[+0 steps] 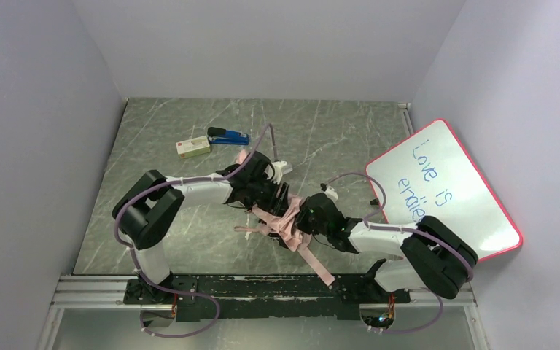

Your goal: Put away the umbrella

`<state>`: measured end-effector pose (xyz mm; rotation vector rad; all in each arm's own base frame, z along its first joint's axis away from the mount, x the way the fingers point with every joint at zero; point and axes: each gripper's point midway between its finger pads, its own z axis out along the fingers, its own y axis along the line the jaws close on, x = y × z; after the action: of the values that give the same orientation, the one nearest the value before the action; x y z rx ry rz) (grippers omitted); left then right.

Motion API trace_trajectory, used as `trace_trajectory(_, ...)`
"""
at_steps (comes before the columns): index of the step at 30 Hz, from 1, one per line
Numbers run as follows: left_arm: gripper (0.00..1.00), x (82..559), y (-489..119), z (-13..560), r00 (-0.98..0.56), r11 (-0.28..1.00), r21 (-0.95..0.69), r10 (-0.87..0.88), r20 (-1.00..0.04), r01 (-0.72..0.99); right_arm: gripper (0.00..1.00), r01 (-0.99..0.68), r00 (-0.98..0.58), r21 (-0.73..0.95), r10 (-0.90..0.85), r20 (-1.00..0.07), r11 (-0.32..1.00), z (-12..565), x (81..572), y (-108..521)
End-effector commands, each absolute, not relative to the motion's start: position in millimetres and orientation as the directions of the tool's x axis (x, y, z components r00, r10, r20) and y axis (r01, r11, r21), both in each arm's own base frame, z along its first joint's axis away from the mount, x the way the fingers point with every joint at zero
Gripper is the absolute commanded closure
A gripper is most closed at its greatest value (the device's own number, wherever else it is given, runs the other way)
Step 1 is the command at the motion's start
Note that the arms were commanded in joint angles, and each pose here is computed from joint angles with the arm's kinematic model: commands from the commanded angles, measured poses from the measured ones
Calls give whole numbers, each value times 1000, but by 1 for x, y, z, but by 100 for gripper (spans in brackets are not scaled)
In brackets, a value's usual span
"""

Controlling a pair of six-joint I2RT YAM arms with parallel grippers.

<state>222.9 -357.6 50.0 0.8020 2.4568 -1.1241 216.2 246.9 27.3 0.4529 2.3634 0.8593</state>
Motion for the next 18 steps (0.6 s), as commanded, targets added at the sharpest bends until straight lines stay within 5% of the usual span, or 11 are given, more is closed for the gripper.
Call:
trace_trajectory(1,49,169,-377,47,-774,379,-694,468,-427,613,77,13,-694,746,543,-473,666,70,242,267)
trace_trajectory(7,82,170,-367,36,-744,424,-632,529,-408,648,66,4,-696,671,484,-530,742,70,238,258)
trace_trajectory(12,87,189,-353,29,-710,511,-500,575,-406,699,49,-5,-689,590,425,-587,807,90,225,230)
trace_trajectory(18,89,222,-336,28,-648,578,-296,645,-405,760,42,44,-689,496,385,-614,867,112,205,190)
